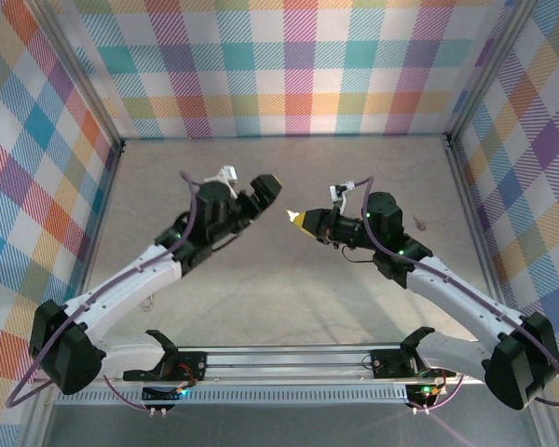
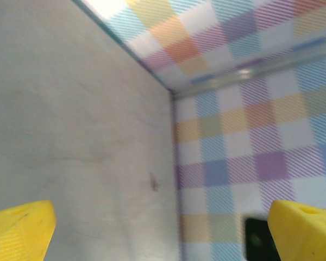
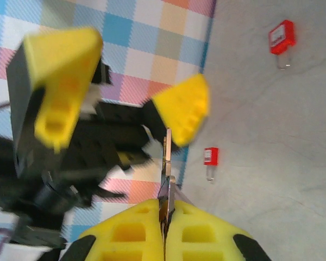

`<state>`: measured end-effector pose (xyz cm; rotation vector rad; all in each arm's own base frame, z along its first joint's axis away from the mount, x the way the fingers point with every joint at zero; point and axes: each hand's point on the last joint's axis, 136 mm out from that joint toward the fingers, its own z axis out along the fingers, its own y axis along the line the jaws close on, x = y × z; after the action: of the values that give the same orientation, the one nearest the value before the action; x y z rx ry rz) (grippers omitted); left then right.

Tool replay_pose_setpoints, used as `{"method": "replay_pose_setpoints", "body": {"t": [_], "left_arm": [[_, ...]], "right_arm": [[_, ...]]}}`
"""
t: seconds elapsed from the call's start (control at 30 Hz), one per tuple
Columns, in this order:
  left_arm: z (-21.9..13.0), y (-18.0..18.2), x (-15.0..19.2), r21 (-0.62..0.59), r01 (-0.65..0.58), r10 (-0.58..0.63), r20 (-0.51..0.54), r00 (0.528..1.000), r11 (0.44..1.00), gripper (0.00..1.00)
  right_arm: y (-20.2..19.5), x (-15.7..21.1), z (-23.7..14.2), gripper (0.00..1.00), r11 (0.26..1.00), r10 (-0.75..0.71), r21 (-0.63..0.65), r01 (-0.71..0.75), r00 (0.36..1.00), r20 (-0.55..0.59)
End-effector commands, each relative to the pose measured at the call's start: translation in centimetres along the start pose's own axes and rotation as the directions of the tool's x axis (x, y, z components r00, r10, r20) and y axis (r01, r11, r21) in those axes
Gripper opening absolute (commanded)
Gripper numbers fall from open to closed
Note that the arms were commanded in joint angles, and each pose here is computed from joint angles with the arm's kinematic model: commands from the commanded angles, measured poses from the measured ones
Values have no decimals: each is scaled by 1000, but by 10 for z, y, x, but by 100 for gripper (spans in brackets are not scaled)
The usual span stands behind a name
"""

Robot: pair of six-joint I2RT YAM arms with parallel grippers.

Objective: Unlock with the key

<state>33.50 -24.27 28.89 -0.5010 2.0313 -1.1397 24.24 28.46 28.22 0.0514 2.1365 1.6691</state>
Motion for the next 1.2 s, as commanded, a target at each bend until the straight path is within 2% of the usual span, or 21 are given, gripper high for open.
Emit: {"method": "replay_pose_setpoints", "body": {"t": [0.0, 0.1, 0.2, 0.4, 0.63, 0.77, 0.93, 1.17], "left_arm": [[-19, 78, -5, -370, -123, 79, -132, 988, 921, 100], [-23, 110, -27, -503, -227, 146, -195, 970, 834, 100], [-18, 136, -50, -587, -296, 182, -248, 952, 753, 100], [11, 199, -83, -700, -341, 144, -326, 934, 627, 92], [49, 254, -104, -747, -360, 76, -386, 919, 559, 83], [65, 276, -108, -751, -340, 29, -394, 918, 566, 78], [73, 293, -115, -770, -360, 20, -412, 911, 527, 77], [86, 310, -103, -762, -359, -28, -442, 897, 539, 73]], "right_arm": [[-27, 13, -9, 0, 988, -29, 151, 36, 999, -46], [-32, 16, -10, 0, 984, -27, 172, 37, 998, -56], [-34, 17, -10, 0, 982, -30, 183, 42, 997, -69], [-36, 20, -11, 0, 979, -33, 198, 49, 996, -86], [-39, 27, -21, 0, 976, -33, 214, 50, 996, -86], [-41, 29, -24, 0, 975, -31, 216, 48, 996, -82], [-42, 31, -24, 0, 975, -27, 216, 46, 996, -87], [-45, 30, -21, 0, 974, -23, 221, 42, 996, -91]]}}
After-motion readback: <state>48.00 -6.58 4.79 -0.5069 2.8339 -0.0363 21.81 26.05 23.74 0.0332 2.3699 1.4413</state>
